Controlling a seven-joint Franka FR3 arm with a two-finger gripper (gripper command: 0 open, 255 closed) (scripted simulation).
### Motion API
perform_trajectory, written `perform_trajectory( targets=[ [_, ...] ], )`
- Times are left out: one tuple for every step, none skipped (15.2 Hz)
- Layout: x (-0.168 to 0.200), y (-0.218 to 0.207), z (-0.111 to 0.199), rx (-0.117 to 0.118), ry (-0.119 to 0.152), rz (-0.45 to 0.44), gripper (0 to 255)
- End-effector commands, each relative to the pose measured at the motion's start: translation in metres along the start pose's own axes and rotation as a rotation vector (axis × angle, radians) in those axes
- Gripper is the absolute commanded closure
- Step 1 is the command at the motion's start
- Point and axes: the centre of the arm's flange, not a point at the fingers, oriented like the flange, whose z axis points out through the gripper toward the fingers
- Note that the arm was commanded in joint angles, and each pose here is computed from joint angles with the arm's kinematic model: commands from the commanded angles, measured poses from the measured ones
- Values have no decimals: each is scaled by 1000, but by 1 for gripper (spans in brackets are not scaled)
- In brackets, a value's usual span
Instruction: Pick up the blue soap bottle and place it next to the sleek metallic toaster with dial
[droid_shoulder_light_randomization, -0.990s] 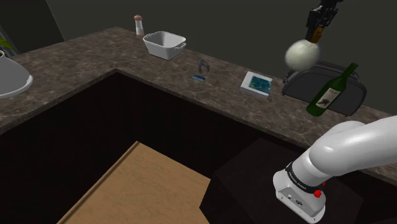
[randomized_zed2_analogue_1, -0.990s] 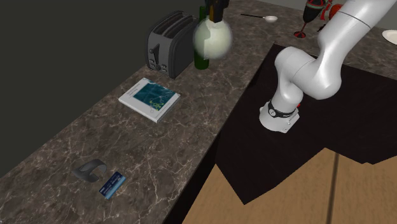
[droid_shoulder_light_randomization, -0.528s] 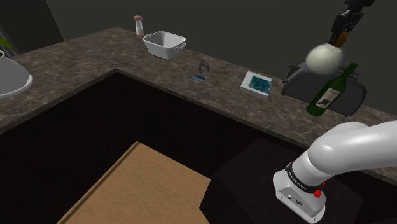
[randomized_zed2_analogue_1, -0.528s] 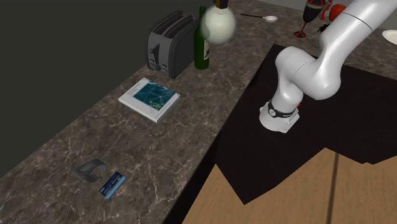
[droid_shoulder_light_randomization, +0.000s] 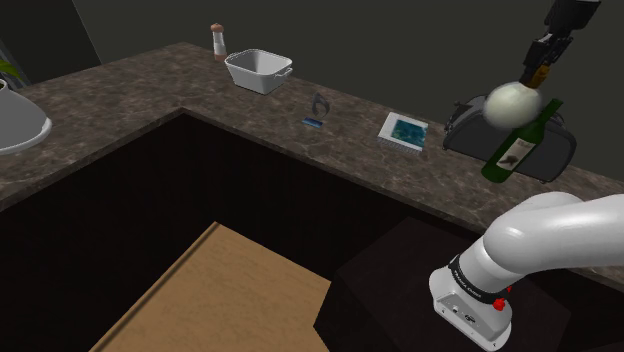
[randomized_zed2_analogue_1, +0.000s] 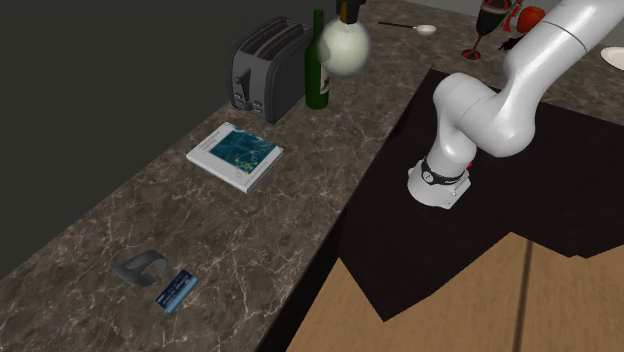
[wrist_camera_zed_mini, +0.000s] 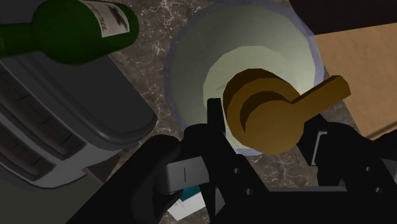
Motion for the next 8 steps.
perform_trajectory(
  targets=[
    [0, -2, 11, 0, 1, 0, 255],
    [1, -2, 16, 0, 1, 0, 255],
    [1, -2, 22, 0, 1, 0, 255],
    [1, -2, 27, 0, 1, 0, 255],
    [2, -2, 32, 0, 1, 0, 255],
    [2, -3, 37, 0, 1, 0, 255],
    [3, -3, 43, 0, 1, 0, 255],
    [3, -3, 48, 0, 1, 0, 255]
  ],
)
